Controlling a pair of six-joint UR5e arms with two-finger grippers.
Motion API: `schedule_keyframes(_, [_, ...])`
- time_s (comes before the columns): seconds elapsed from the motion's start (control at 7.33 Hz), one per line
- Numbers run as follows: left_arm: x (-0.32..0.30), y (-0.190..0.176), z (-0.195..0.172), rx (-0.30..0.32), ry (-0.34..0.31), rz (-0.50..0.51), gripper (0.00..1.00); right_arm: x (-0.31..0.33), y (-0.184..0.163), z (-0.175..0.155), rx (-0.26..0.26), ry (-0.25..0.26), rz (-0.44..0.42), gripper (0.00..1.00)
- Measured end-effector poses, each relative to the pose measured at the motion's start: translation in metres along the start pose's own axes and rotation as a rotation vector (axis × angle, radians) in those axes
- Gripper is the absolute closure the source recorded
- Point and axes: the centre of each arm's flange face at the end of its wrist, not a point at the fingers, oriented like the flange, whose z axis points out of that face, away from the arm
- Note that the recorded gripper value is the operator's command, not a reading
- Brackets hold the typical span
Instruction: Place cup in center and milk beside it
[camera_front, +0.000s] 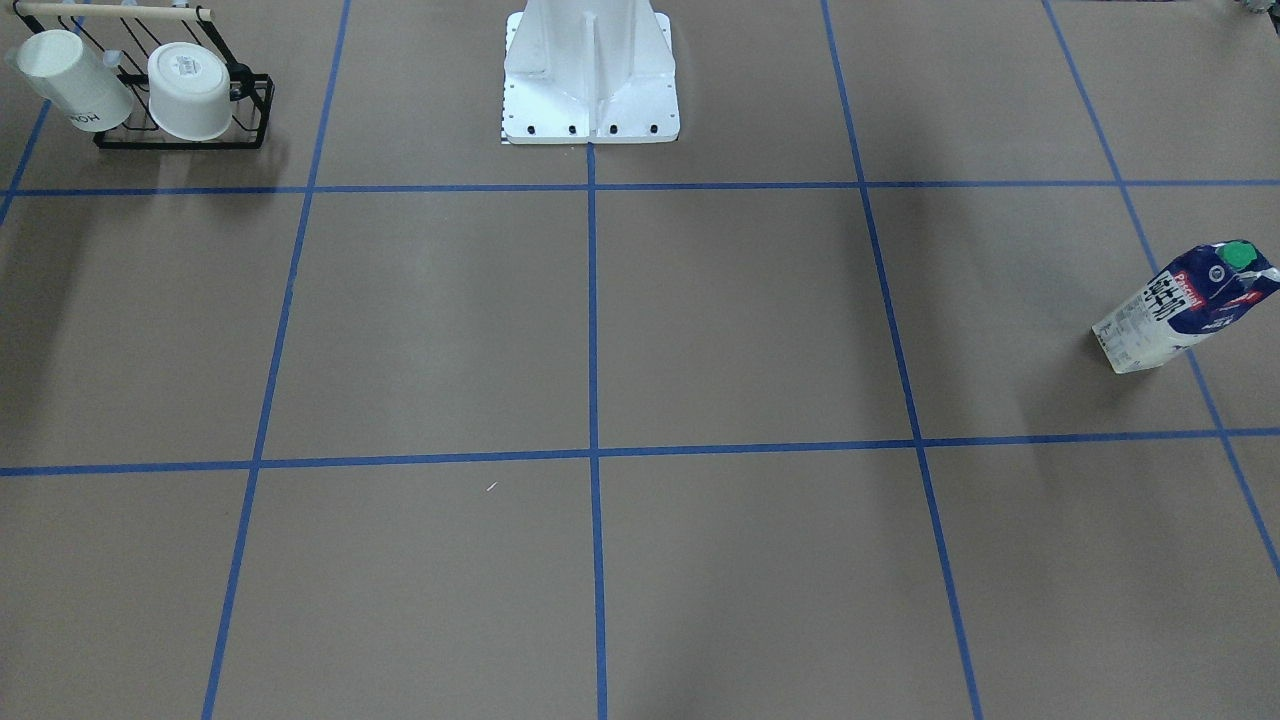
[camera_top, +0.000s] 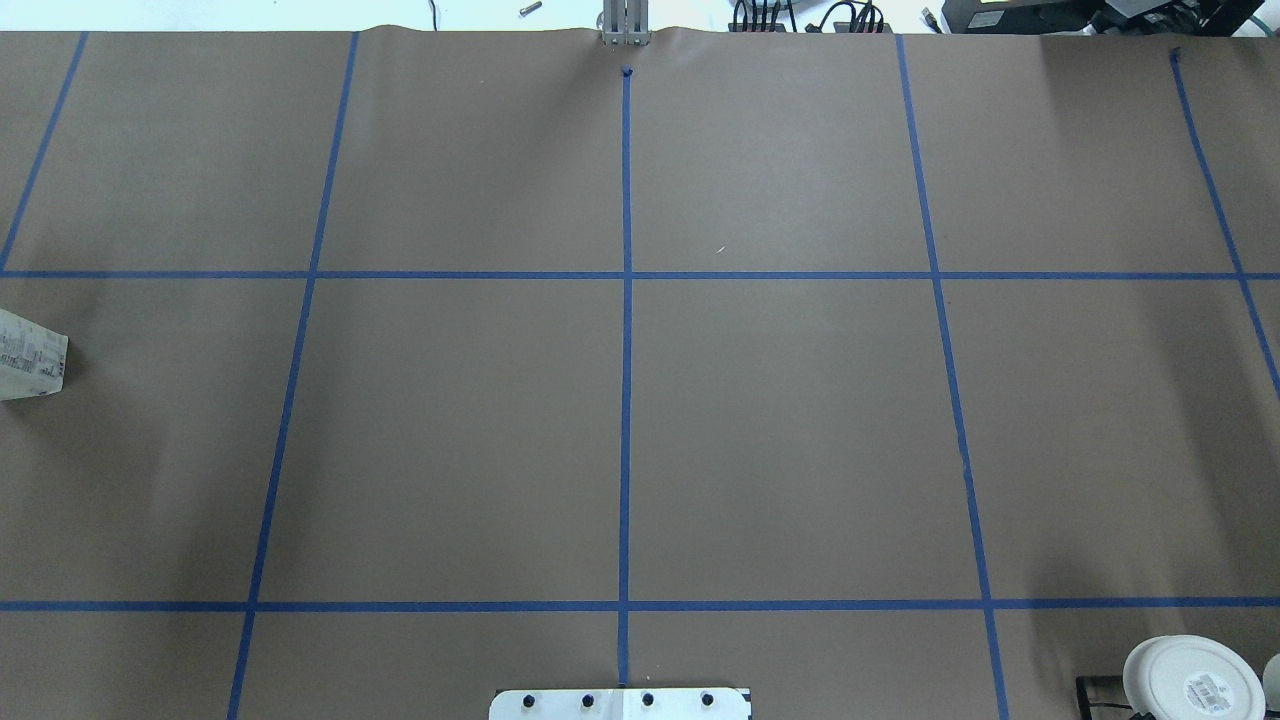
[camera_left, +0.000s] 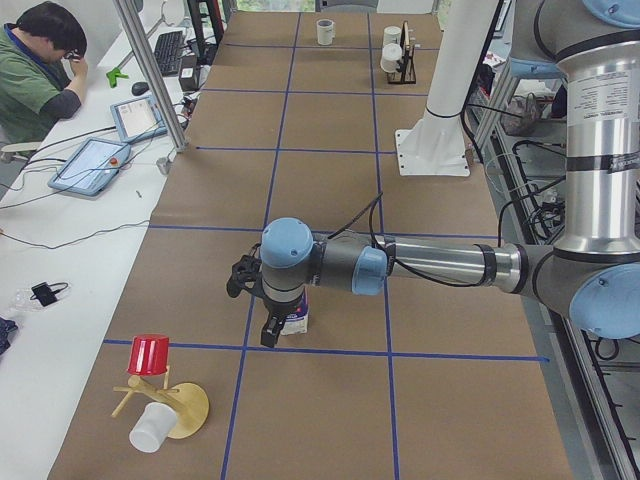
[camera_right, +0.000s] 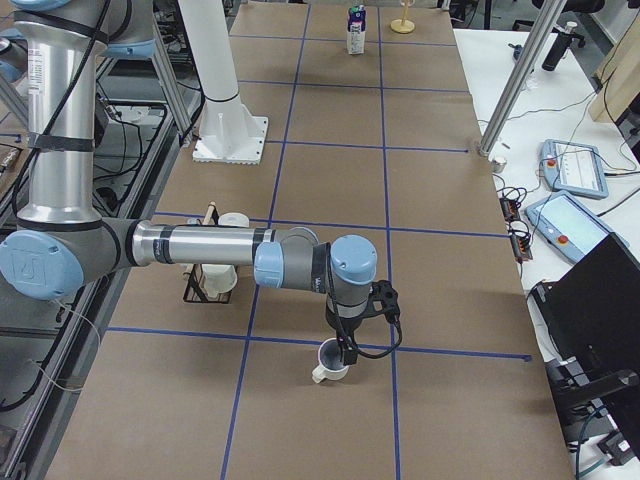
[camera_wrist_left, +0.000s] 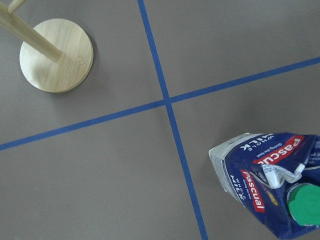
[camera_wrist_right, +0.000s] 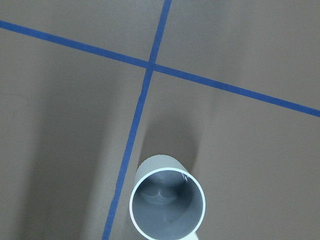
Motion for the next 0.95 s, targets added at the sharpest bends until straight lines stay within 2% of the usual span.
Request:
schedule_keyframes(0.27, [0.008, -0.021, -0.014, 0.072, -0.015, 0.064, 0.01, -0.011, -0.020, -0.022, 0.045, 0.015, -0.034, 0.00])
schedule_keyframes(0.55, [0.010, -0.038, -0.020, 0.133, -0.028, 0.120, 0.01, -0.013, -0.022, -0.025, 0.056, 0.004, -0.045, 0.00])
schedule_keyframes(0.68, [0.011, -0.041, -0.022, 0.142, -0.029, 0.130, 0.01, -0.006, -0.014, -0.014, 0.057, 0.002, -0.048, 0.00])
schedule_keyframes(0.95, [0.014, -0.043, -0.024, 0.154, -0.030, 0.141, 0.01, 0.027, 0.009, 0.037, 0.080, 0.007, -0.050, 0.04])
